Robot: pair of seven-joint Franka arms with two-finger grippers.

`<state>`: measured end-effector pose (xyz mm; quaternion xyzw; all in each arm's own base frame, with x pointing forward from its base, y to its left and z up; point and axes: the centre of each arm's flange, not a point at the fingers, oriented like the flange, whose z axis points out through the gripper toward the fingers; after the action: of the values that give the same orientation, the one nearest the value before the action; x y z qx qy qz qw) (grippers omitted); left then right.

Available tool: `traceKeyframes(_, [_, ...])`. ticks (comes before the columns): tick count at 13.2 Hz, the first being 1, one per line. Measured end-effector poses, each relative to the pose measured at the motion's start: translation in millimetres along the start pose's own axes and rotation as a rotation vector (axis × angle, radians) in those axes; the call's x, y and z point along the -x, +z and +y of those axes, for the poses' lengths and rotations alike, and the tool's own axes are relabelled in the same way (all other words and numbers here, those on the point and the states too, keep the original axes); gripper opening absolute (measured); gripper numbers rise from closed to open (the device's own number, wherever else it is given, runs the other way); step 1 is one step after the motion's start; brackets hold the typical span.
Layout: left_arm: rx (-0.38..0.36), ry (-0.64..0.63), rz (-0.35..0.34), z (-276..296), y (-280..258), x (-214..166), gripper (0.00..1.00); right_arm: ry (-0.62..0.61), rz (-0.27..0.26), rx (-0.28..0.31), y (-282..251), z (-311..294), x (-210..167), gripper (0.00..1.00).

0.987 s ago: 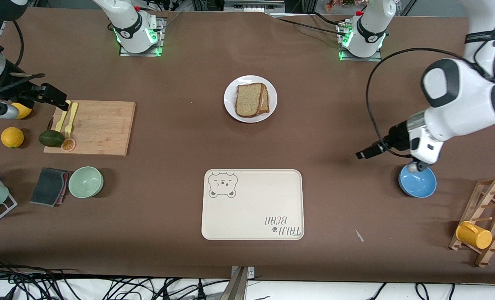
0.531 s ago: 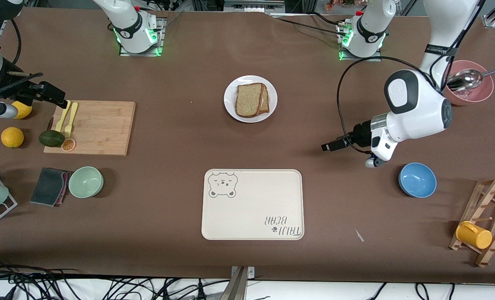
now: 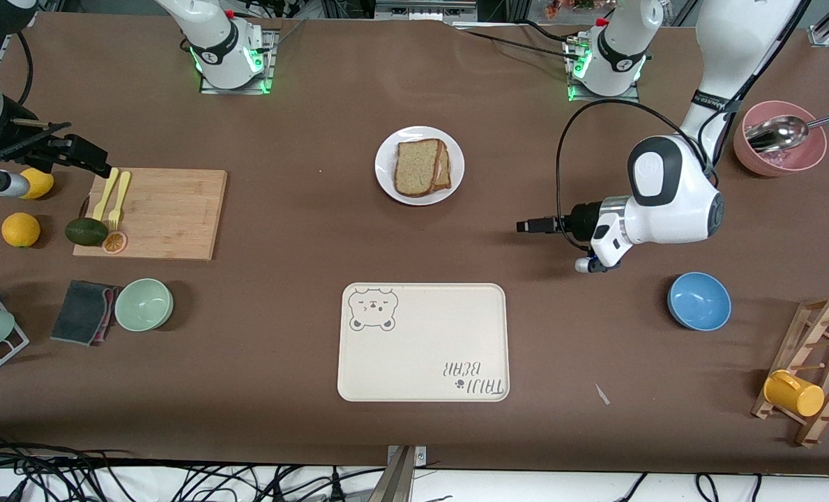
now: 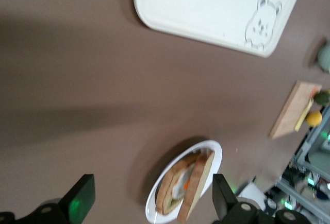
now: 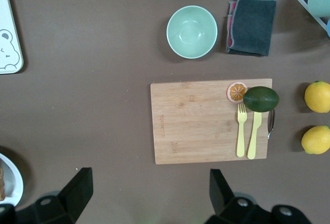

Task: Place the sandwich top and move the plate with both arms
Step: 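Reach the left gripper to the white plate rim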

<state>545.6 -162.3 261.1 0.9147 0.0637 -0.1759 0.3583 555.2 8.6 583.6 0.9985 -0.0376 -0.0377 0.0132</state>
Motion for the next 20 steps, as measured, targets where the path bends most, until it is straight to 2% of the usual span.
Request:
traceKeyframes(3, [0.081,0.097,-0.065,-15,16,13,1.00,0.000,0.014,0.000,0,0,-2,1.00])
traceKeyframes(7, [0.240,0.126,-0.044,-32,43,28,1.00,-0.001,0.026,-0.001,-1,-1,-4,1.00])
traceKeyframes(11, [0.245,0.101,0.039,-19,90,34,1.00,-0.005,0.030,-0.001,-1,-3,-5,1.00])
traceKeyframes(14, [0.282,0.132,0.101,-23,123,35,1.00,-0.006,0.015,0.000,8,-3,-10,1.00])
traceKeyframes(16, [0.289,0.147,0.110,-32,142,36,1.00,-0.008,0.017,0.013,15,-3,-16,1.00])
traceKeyframes(20, [0.276,0.209,0.080,-44,163,51,1.00,-0.011,0.043,0.018,15,-4,-21,1.00])
